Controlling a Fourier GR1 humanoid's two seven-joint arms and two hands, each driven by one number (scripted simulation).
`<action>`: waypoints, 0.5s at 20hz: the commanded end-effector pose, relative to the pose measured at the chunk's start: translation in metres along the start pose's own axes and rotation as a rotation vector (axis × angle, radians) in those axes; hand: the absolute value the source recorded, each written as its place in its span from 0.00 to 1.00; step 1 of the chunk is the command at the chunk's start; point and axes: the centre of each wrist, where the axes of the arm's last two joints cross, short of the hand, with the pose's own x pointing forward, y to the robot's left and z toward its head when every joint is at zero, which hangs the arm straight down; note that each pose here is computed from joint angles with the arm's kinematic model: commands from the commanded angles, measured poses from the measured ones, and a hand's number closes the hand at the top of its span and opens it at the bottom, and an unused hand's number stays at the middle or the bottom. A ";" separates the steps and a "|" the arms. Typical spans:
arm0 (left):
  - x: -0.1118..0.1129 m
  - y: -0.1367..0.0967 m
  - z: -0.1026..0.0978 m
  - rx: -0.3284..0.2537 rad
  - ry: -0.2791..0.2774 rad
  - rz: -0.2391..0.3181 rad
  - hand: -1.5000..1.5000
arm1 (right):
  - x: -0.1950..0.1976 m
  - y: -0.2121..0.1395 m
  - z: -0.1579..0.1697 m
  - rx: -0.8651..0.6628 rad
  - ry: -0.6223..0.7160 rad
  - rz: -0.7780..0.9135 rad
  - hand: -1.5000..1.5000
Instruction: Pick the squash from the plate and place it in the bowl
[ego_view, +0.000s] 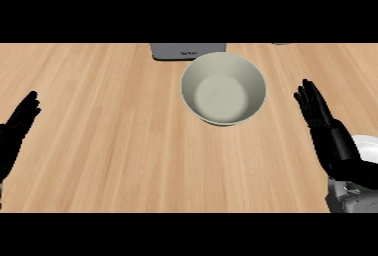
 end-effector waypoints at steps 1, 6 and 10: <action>0.014 0.003 -0.003 -0.014 -0.029 0.033 0.50 | -0.009 -0.014 0.026 -0.123 0.020 -0.009 1.00; 0.018 -0.021 -0.009 -0.077 0.001 0.201 0.50 | -0.037 -0.098 0.077 -0.668 0.310 0.023 1.00; 0.018 -0.045 -0.005 -0.183 0.024 0.278 0.50 | -0.054 -0.100 0.114 -0.748 0.320 0.444 0.00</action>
